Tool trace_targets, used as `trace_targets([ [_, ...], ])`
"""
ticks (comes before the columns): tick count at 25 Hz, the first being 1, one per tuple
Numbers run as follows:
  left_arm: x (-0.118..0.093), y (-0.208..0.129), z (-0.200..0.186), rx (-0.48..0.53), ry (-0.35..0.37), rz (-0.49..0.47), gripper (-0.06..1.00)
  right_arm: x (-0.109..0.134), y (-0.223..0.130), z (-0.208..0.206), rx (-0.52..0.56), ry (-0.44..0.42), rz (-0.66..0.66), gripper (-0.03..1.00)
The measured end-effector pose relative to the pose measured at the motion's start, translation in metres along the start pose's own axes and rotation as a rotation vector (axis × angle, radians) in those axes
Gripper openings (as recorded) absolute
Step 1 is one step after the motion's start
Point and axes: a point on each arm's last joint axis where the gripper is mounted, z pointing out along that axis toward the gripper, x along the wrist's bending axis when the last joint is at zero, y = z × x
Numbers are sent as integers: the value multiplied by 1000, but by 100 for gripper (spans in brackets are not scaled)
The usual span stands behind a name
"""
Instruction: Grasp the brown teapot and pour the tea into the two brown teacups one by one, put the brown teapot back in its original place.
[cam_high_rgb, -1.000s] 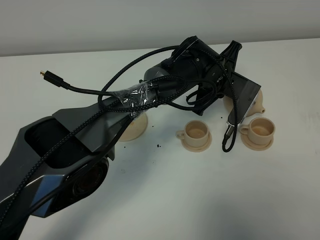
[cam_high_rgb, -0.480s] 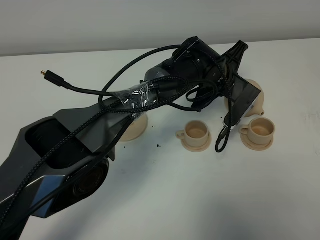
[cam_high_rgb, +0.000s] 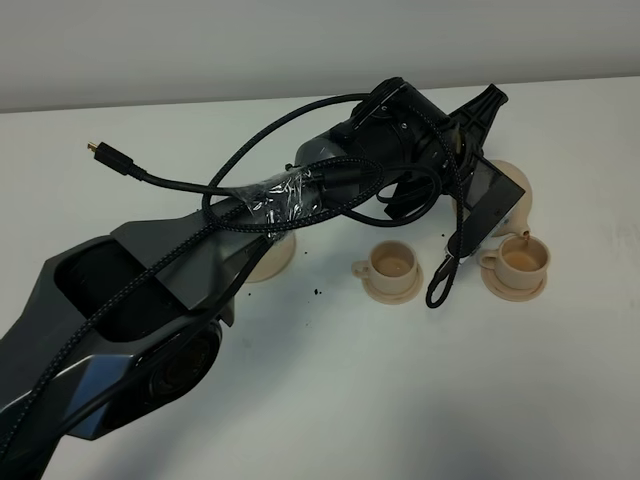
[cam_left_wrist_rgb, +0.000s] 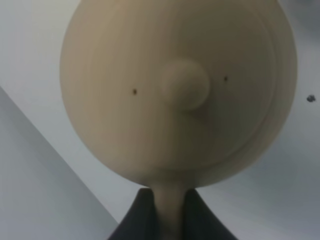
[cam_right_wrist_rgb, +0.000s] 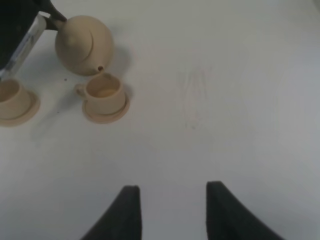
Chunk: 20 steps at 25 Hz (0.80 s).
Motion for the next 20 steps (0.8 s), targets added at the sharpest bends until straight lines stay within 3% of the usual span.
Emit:
trace_targets([
  [20, 1, 0, 6, 17, 41, 127, 15, 0, 0, 0, 0, 0, 0, 34],
])
